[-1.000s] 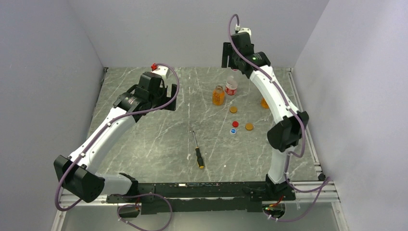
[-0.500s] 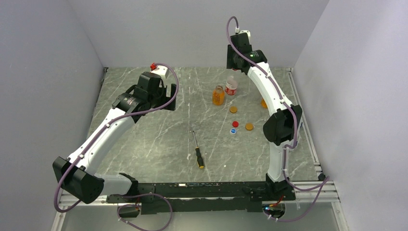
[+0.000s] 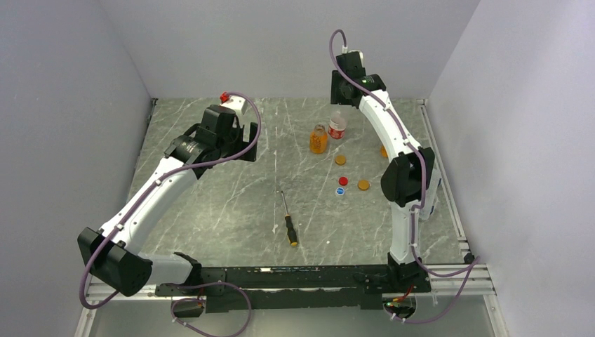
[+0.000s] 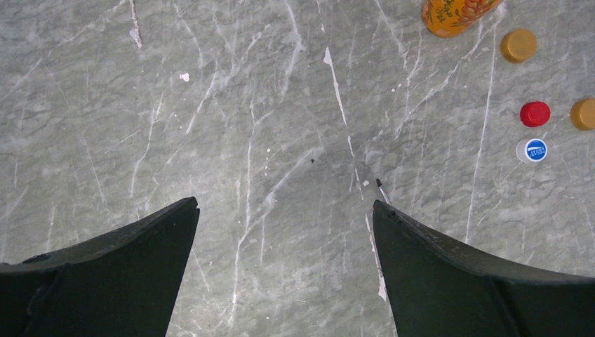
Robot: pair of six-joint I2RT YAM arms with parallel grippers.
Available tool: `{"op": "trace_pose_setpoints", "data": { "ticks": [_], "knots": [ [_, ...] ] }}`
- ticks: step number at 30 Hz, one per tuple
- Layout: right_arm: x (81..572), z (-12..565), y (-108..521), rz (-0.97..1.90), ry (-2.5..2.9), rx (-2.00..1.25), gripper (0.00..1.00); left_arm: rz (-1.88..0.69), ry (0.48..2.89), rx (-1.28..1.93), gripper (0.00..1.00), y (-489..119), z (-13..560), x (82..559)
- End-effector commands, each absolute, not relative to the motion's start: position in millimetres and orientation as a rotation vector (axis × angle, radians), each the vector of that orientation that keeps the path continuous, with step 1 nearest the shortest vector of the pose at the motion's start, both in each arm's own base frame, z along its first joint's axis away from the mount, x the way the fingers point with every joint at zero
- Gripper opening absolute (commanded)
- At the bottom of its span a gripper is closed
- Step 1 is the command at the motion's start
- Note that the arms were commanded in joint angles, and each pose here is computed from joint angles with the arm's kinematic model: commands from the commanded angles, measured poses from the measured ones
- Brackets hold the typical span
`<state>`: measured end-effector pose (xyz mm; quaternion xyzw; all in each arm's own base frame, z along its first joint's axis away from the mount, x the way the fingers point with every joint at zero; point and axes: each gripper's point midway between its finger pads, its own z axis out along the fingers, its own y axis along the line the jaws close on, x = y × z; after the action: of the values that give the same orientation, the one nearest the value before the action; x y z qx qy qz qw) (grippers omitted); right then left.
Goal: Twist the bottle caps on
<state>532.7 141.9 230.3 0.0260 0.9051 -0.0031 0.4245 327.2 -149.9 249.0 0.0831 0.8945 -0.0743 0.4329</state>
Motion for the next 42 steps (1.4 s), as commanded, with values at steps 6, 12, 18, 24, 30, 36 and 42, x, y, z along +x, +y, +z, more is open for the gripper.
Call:
{"op": "trace_pose_setpoints", "data": {
  "ticks": [6, 12, 18, 24, 30, 36, 42],
  "knots": [
    [550.4, 252.5, 142.3, 0.031, 2.183, 0.083, 0.46, -0.184, 2.217, 0.225, 0.99, -151.9, 252.7, 330.4],
    [552.1, 252.7, 143.3, 0.039, 2.182, 0.082, 0.44, -0.180, 2.222, 0.225, 0.99, -151.9, 251.4, 331.8],
    [551.6, 247.1, 143.3, 0.041, 2.197, 0.084, 0.37, -0.178, 2.231, 0.227, 0.99, -152.6, 248.7, 332.5],
    [550.2, 246.7, 140.0, 0.036, 2.205, 0.099, 0.26, -0.201, 2.230, 0.238, 0.99, -157.2, 248.8, 333.1],
    [542.1, 271.1, 127.8, -0.002, 2.168, 0.145, 0.09, -0.288, 2.184, 0.277, 0.99, -173.0, 259.7, 338.3],
    [526.5, 299.6, 120.6, -0.001, 2.135, 0.165, 0.02, -0.401, 2.097, 0.306, 0.99, -193.3, 274.0, 346.9],
    [495.3, 319.2, 117.4, 0.035, 2.152, 0.190, 0.00, -0.546, 1.939, 0.403, 0.99, -221.6, 289.6, 349.7]
  ]
}}
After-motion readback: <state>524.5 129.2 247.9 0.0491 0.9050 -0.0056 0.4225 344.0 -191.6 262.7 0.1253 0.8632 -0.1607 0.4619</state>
